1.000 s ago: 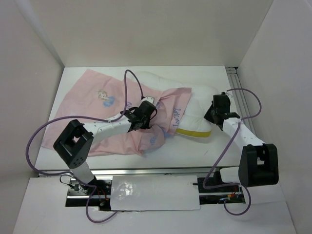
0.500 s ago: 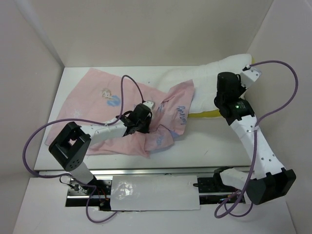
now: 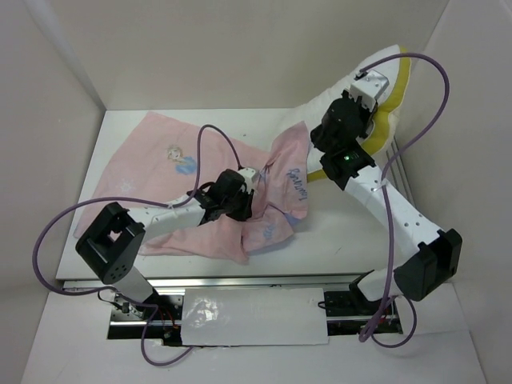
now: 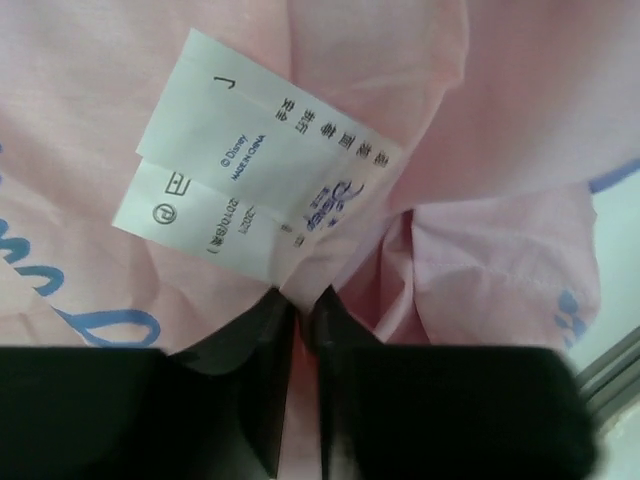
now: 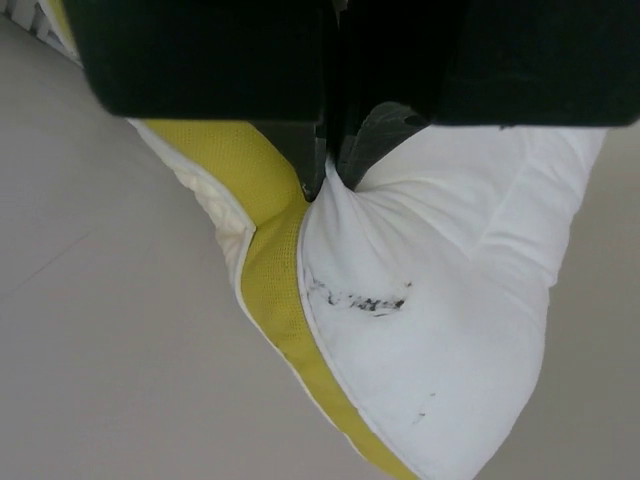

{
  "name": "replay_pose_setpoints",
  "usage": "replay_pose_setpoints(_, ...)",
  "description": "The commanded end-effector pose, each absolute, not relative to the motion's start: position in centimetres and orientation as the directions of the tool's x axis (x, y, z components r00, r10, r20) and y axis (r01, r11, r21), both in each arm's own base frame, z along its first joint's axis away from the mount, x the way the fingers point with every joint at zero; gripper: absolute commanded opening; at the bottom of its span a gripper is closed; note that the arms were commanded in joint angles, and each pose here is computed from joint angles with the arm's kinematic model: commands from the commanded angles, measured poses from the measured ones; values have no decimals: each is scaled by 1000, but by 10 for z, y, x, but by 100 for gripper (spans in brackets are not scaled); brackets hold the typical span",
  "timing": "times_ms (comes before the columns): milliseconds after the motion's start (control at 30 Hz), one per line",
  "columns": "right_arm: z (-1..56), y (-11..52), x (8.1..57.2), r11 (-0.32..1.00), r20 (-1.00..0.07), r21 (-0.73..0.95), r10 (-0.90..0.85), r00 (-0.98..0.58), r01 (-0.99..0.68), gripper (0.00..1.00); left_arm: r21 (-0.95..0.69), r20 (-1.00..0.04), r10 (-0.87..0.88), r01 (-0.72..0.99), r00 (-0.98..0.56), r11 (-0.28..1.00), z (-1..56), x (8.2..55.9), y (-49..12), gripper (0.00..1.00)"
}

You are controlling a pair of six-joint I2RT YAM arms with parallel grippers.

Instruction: Put the pillow into the pillowcase

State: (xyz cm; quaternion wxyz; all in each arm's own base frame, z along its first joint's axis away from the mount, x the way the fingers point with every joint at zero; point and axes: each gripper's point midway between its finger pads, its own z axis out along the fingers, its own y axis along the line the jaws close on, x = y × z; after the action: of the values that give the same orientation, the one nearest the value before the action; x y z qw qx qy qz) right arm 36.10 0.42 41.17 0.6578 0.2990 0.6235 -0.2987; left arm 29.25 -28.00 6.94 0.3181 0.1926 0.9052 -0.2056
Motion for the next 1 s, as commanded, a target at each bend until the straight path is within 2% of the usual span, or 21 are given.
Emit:
replay_pose_setpoints(0, 470, -11, 338, 542, -963, 266, 104, 250, 797, 0, -271, -716, 198, 529, -669, 804, 100, 303, -284, 29)
replay_pose_setpoints(100, 484, -16, 334, 548, -961, 268, 90, 263, 792, 0, -323, -742, 141, 534, -655, 782, 124, 298, -271, 42)
replay_pose_setpoints(133, 488, -17, 335, 558, -957, 277, 86, 278, 782, 0, -335, -748, 107, 512, -655, 791, 130, 306, -258, 53)
replay_pose_setpoints(167, 496, -22, 333, 561, -961, 257, 62, 270, 787, 0, -341, -753, 88, 501, -652, 795, 134, 308, -250, 60)
replay_pose_setpoints(233, 515, -27, 331, 570, -950, 284, 59, 307, 771, 0, -348, -766, 41, 468, -641, 812, 146, 318, -230, 67)
replay_pose_setpoints(267, 519, -26, 337, 596, -959, 239, 20, 283, 766, 0, -353, -771, 26, 461, -636, 814, 151, 323, -226, 72)
replay_pose_setpoints(433, 552, -6, 349, 696, -960, 151, -66, 272, 702, 0, -348, -733, -53, 307, -678, 886, 136, 352, -190, 74)
replay_pose_setpoints(533, 584, 22, 363, 802, -933, 112, -117, 339, 587, 0, -350, -667, -69, 230, -742, 908, 103, 366, -178, 74)
replay_pose_setpoints(567, 581, 35, 378, 833, -938, 43, -156, 308, 552, 0, -347, -646, -82, 196, -759, 917, 91, 370, -168, 74)
replay_pose_setpoints(700, 604, 95, 395, 944, -911, 2, -135, 390, 330, 0, -341, -564, -153, 61, -812, 938, 55, 393, -144, 71)
replay_pose_setpoints(733, 621, 107, 384, 961, -899, 33, -92, 427, 276, 0, -334, -534, -159, 35, -830, 942, 39, 396, -139, 71)
replay_pose_setpoints(867, 640, 162, 376, 996, -882, 15, -30, 470, 92, 0, -268, -453, -225, -108, -863, 957, 14, 408, -105, 65)
replay_pose_setpoints(967, 649, 207, 368, 1000, -873, -19, -23, 487, 11, 0, -222, -418, -275, -196, -866, 955, 7, 409, -79, 65)
